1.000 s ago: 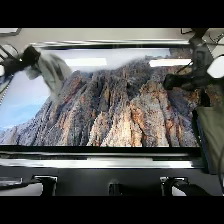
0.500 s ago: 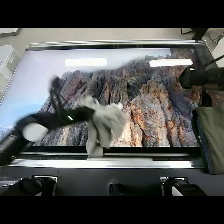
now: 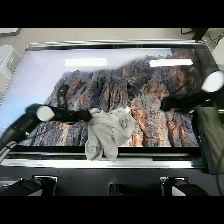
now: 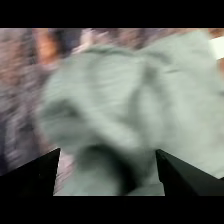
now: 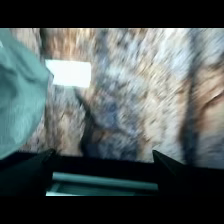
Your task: Fold the clothes and pants, and hang the long-sleeved shirts on hangers.
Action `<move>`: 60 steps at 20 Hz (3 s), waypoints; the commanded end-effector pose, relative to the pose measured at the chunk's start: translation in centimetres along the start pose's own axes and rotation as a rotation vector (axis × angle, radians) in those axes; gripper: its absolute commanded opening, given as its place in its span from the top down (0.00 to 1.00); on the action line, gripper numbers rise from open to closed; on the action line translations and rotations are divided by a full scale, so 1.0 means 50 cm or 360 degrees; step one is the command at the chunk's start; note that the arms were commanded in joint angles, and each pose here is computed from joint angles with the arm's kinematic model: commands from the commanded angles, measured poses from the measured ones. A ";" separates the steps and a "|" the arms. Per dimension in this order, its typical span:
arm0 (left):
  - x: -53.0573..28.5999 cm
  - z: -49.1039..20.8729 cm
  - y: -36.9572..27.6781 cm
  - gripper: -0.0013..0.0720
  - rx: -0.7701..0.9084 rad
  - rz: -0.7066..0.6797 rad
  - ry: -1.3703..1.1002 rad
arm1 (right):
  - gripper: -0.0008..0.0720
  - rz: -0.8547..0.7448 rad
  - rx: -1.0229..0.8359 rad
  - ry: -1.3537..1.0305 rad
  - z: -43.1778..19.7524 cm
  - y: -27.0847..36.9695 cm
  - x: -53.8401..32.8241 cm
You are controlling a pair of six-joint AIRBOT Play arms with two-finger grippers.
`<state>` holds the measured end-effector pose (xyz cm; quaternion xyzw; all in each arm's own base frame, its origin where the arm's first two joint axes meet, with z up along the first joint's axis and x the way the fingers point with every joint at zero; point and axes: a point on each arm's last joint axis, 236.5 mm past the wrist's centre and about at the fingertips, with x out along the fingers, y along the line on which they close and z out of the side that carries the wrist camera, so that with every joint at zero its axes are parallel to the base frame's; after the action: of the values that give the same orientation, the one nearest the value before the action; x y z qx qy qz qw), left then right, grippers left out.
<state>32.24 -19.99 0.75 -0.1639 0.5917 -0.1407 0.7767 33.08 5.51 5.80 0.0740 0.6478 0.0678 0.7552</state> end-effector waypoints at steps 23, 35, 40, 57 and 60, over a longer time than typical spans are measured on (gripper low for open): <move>0.127 -0.344 0.007 0.95 -0.0418 -0.0350 0.0418 | 0.96 0.0751 0.0451 0.0393 -0.102 0.263 0.378; -0.668 0.157 0.046 0.96 -0.0058 -0.0051 -0.1477 | 0.95 0.0261 -0.0214 -0.1716 0.178 0.101 -0.627; -0.832 0.119 -0.015 0.96 0.0047 -0.0116 -0.1864 | 0.95 0.0068 -0.0262 -0.1837 0.035 0.097 -0.716; -0.335 0.334 0.212 0.95 -0.0501 -0.0111 -0.1391 | 0.94 0.0032 0.0368 -0.0405 0.045 -0.116 0.053; -0.127 0.311 0.182 0.95 -0.0512 -0.0119 -0.1012 | 0.94 0.0183 0.0502 -0.0230 0.037 -0.087 0.120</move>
<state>43.52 -4.04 13.07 -0.3210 0.2694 -0.0100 0.9079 35.02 0.70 3.03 0.1723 0.5697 -0.0004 0.8036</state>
